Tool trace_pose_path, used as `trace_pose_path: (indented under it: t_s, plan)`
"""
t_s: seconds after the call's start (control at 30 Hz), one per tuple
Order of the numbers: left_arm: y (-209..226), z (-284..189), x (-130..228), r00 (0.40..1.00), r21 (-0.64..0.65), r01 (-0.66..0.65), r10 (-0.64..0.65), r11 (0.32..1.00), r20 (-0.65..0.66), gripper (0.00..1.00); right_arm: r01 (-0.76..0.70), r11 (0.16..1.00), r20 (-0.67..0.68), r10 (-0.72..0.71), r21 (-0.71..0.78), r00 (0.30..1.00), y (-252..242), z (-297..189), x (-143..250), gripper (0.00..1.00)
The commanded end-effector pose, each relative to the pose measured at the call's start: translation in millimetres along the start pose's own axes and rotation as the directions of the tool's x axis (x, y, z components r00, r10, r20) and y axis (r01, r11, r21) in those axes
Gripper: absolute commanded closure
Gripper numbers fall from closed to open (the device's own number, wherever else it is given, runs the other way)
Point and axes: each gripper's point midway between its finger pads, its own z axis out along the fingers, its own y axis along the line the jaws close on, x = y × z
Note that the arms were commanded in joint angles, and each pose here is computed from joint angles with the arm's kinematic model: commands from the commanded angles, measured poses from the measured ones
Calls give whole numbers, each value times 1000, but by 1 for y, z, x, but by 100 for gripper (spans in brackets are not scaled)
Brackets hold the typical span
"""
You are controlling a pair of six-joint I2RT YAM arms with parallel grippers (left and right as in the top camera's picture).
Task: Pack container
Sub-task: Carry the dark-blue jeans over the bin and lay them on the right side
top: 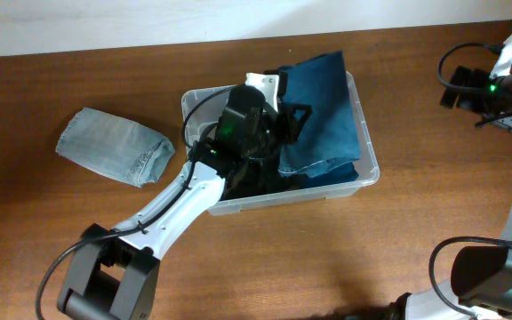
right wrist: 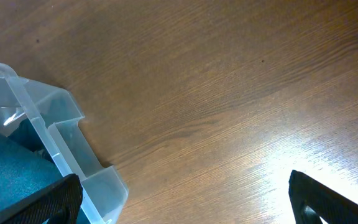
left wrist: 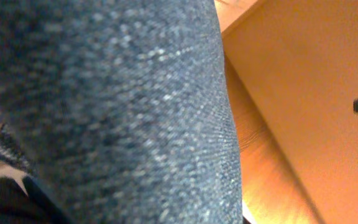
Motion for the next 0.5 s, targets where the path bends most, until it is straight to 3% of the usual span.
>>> trace_pose_path:
  t_s: [0.0,0.27,0.47]
  plan:
    - [-36,-7,-18,986,105,164,-166,981,11,99,-10,1000,0,10,10,1000,-3,-1,4,1]
    - [-42,-11,-17,983,159,182,-178,970,-42,99,-10,1000,-16,10,12,1000,-4,10,8,2]
    - [-19,-11,14,959,46,247,-237,968,-154,99,-10,1000,-14,10,12,1000,-4,11,8,2]
